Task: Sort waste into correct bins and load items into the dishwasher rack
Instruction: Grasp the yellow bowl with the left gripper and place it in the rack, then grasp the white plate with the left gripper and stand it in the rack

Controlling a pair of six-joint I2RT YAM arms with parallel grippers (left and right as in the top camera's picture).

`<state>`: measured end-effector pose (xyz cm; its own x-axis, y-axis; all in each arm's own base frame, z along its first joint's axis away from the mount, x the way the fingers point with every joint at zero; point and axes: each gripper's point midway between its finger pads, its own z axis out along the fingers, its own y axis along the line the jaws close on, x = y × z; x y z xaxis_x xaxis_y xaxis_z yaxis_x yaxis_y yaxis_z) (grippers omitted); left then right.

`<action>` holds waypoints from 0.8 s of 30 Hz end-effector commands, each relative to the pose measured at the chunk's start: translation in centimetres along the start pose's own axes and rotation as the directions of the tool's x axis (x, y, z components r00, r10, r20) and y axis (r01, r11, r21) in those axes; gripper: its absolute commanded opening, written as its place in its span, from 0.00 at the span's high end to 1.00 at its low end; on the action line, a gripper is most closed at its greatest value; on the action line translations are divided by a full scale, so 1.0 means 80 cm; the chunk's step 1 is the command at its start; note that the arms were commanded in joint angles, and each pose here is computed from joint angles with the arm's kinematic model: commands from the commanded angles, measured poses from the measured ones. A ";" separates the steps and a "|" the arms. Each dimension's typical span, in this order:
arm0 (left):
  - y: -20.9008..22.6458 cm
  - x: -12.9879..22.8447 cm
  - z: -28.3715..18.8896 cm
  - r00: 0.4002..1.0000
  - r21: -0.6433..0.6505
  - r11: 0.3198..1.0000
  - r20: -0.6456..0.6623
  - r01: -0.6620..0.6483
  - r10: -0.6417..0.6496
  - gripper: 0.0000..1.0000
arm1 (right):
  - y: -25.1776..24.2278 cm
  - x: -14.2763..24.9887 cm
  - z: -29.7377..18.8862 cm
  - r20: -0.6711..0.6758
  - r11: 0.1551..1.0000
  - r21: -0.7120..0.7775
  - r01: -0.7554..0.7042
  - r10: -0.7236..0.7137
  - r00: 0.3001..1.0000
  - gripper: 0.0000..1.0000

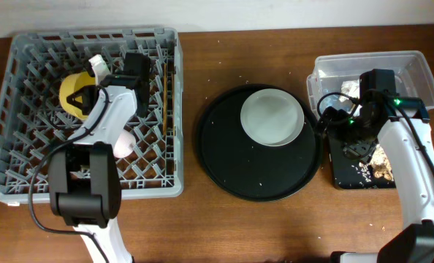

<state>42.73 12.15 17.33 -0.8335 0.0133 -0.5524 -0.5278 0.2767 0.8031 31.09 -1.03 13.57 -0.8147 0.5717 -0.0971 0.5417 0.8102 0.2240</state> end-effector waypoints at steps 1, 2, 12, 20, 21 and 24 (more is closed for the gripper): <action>-0.020 0.012 0.003 0.999 0.014 0.999 -0.016 -0.042 0.042 1.00 | -0.002 -0.003 -0.004 0.015 1.000 0.010 -0.004 0.004 1.000 0.02; -0.015 0.013 0.003 0.998 -0.006 0.998 -0.012 -0.057 0.057 1.00 | -0.002 -0.003 -0.004 0.015 1.000 0.011 -0.004 0.004 1.000 0.02; -0.043 0.044 -0.045 0.965 0.172 0.952 -0.030 -0.252 0.261 0.57 | -0.002 -0.003 -0.004 0.016 1.000 0.010 -0.004 0.004 1.000 0.02; -0.057 -0.012 -0.245 0.995 0.913 0.398 -0.102 0.088 0.015 0.33 | -0.002 -0.003 -0.003 0.014 1.000 0.012 -0.005 0.004 1.000 0.02; -0.071 -0.019 -0.307 0.999 0.987 0.155 -0.036 0.030 0.035 0.35 | -0.002 -0.003 -0.003 0.013 1.000 0.012 -0.005 0.004 1.000 0.01; -0.123 0.000 -0.391 0.993 0.996 -0.027 0.085 -0.083 0.080 0.39 | -0.002 -0.003 -0.003 0.014 1.000 0.011 -0.005 0.005 1.000 0.02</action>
<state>44.12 -13.27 19.78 -0.8156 -0.0074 -0.5785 0.0320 0.9978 -0.0579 31.05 -1.04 13.56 -0.8144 0.5723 -0.0958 0.5428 0.8097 0.2231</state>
